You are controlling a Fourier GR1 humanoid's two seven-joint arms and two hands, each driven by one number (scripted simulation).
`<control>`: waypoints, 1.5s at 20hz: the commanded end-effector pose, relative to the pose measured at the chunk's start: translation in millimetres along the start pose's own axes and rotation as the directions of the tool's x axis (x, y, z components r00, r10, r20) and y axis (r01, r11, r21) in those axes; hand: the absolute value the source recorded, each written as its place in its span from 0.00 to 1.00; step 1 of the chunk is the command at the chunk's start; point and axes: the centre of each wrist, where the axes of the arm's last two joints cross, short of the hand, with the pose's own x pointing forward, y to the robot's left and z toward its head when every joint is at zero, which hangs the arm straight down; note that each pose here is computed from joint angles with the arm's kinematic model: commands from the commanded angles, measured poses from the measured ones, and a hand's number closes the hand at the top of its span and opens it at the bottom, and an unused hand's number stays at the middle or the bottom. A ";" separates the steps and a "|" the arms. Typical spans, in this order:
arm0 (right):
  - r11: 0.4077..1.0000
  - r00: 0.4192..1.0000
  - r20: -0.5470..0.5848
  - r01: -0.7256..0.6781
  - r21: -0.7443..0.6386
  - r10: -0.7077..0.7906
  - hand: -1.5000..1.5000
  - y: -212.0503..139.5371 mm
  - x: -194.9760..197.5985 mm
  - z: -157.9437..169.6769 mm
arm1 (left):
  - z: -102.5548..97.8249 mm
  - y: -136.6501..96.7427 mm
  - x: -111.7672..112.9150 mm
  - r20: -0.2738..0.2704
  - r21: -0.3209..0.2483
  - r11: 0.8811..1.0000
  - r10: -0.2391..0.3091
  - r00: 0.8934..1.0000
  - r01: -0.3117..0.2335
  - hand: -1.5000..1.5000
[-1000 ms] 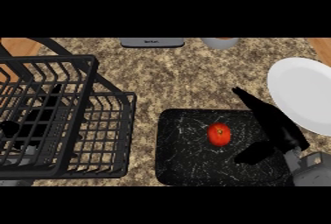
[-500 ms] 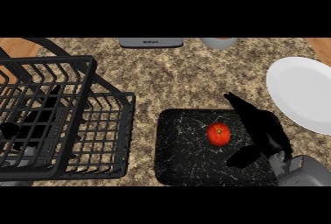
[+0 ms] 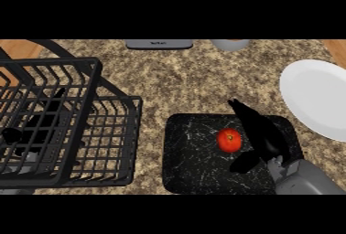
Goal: Pick the tomato from the tray and place it in the plate
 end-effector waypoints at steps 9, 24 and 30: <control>0.987 0.989 0.034 -0.148 0.061 0.147 1.00 24.3 8.0 -16.5 | 11.6 -81.9 -22.5 -0.160 -0.108 0.977 0.167 0.973 -0.185 0.50; 0.988 0.961 0.241 -0.118 -0.097 0.138 1.00 60.5 -8.8 46.9 | 26.3 -69.0 -49.2 -0.203 -0.038 0.976 0.201 0.958 -0.213 0.50; 0.906 0.929 0.369 0.124 -0.404 0.038 1.00 32.2 9.1 63.6 | 30.6 -60.6 -50.2 -0.213 -0.014 0.980 0.190 0.958 -0.197 0.50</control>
